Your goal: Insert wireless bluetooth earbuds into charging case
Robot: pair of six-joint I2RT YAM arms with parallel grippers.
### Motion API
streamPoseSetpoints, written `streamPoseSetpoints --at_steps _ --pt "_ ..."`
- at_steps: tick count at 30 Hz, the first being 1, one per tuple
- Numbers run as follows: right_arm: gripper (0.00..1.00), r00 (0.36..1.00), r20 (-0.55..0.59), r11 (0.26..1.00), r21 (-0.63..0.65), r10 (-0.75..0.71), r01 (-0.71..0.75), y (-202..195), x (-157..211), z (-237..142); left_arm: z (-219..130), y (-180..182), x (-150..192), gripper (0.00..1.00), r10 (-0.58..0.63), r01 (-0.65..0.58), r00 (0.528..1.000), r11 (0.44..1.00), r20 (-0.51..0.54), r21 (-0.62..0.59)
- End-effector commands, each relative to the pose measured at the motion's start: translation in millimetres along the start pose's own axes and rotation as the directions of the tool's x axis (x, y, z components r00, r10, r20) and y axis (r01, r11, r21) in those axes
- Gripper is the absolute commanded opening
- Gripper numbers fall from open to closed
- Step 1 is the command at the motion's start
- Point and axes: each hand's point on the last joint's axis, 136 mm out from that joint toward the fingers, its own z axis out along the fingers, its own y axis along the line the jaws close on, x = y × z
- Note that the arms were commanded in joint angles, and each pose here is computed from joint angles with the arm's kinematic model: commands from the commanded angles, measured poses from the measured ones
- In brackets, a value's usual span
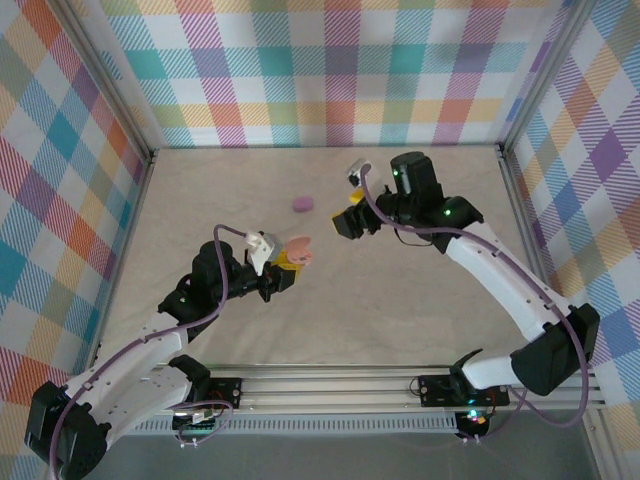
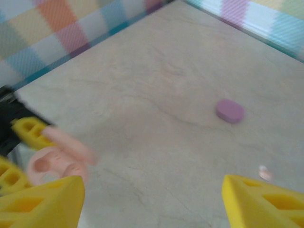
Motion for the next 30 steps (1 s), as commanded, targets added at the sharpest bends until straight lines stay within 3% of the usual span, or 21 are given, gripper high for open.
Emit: streamPoseSetpoints --at_steps 1,11,17,24,30 --pt "0.73 0.965 -0.047 0.946 0.215 0.257 -0.241 -51 18 4 -3 0 0 0.16 0.004 -0.003 1.000 1.000 0.015 -0.007" --pt "0.63 0.761 -0.176 0.707 0.542 0.624 -0.455 -174 101 21 -6 -2 -2 0.16 0.019 -0.019 1.000 1.000 0.016 -0.003" --pt "0.55 0.681 -0.238 0.628 0.665 0.692 -0.405 -225 133 46 -6 -2 -4 0.16 0.023 -0.023 1.000 1.000 0.019 -0.002" --pt "0.44 0.650 -0.298 0.624 0.699 0.699 -0.350 -264 154 73 -5 -3 -3 0.16 0.030 -0.030 1.000 1.000 0.009 0.005" --pt "0.50 0.615 -0.293 0.631 0.631 0.732 -0.451 -282 168 89 -4 -4 -3 0.16 0.034 -0.034 0.999 0.999 0.008 0.015"
